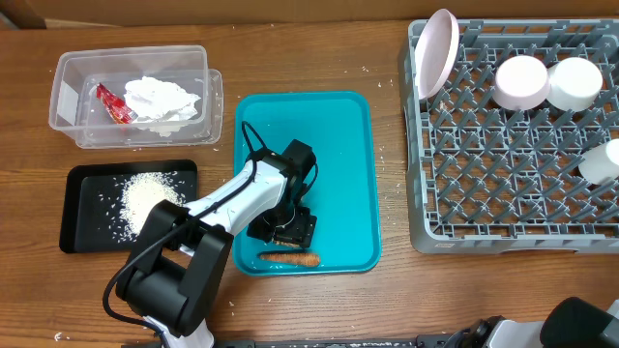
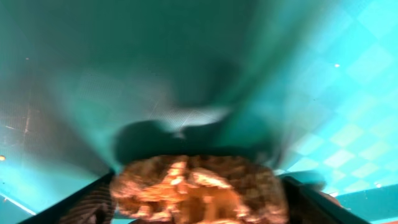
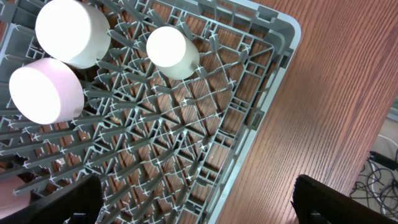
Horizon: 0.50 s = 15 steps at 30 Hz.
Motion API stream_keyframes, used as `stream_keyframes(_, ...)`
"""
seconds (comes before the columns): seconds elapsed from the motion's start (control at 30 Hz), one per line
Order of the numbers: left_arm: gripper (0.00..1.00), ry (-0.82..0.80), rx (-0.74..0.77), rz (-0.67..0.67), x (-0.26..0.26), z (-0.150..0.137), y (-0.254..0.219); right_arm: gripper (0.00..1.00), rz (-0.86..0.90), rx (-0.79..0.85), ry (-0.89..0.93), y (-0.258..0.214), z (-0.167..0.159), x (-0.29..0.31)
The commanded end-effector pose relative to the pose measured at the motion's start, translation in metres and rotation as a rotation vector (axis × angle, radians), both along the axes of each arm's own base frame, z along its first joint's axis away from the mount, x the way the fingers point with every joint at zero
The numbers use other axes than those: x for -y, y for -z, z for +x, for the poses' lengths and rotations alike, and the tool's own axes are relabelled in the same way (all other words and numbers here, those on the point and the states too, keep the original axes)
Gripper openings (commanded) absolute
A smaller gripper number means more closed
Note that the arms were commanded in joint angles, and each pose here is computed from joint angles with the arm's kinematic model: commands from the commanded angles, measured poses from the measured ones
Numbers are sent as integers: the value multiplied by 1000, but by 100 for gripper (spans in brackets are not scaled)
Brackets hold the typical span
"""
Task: Sort waste into correct bins and load items into the dishwasher
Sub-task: 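Lower the left gripper and pinch the brown snack piece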
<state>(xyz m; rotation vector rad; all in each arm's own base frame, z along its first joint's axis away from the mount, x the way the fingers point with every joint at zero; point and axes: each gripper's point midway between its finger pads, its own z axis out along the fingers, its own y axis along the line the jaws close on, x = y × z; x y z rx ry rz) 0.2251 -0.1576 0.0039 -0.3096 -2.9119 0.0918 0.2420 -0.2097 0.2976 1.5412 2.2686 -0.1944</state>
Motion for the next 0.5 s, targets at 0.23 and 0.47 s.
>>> stream_keyframes(0.23, 75, 2, -18, -11, 3, -3, 3, 100, -7, 4, -2, -2, -1, 0)
stream_keyframes(0.47, 76, -17, 9, -9, 2, 14, -17, 100, -7, 4, -2, -2, -1, 0)
